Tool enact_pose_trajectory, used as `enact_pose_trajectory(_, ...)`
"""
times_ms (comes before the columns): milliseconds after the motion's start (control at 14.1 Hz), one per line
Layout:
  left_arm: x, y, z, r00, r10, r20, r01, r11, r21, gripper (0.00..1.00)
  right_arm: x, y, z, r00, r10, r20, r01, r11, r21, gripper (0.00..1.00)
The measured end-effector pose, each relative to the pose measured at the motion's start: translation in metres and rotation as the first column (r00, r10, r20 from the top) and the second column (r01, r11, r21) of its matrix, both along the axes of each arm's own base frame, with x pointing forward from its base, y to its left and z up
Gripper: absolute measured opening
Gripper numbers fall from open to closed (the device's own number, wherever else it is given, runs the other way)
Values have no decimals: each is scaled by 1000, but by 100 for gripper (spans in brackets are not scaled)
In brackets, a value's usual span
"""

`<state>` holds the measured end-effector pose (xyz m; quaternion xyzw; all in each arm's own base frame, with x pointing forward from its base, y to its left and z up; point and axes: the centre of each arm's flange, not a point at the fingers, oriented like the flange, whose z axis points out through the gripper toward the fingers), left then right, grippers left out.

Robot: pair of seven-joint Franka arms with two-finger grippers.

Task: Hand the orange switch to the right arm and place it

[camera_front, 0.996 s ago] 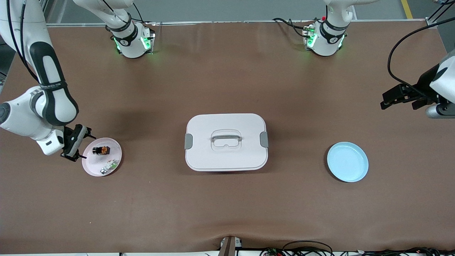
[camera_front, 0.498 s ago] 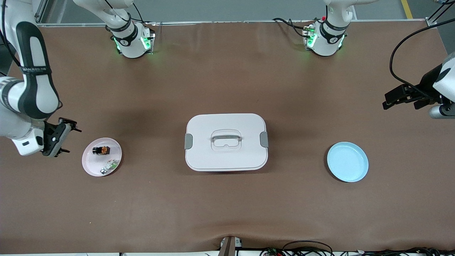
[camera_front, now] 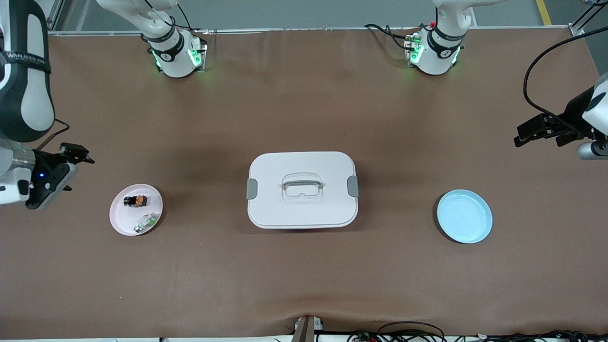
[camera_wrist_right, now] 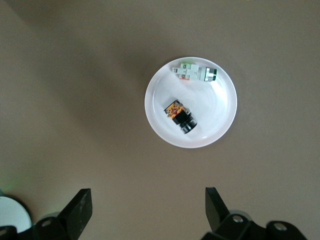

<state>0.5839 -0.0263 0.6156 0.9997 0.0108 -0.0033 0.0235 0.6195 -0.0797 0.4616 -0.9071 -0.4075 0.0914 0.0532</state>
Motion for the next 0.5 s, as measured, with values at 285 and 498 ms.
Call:
enact_pose_trajectory(285,0,-3,0,1000,-7,0,7,1000,2,100,-3,-2,35,991,-135,5,135,990,-31,100)
enact_pose_trajectory(498,0,-9,0,1000,-21,1,21,1000,20,100,-10,-5,50,966,-260,14,260,964,-52,100)
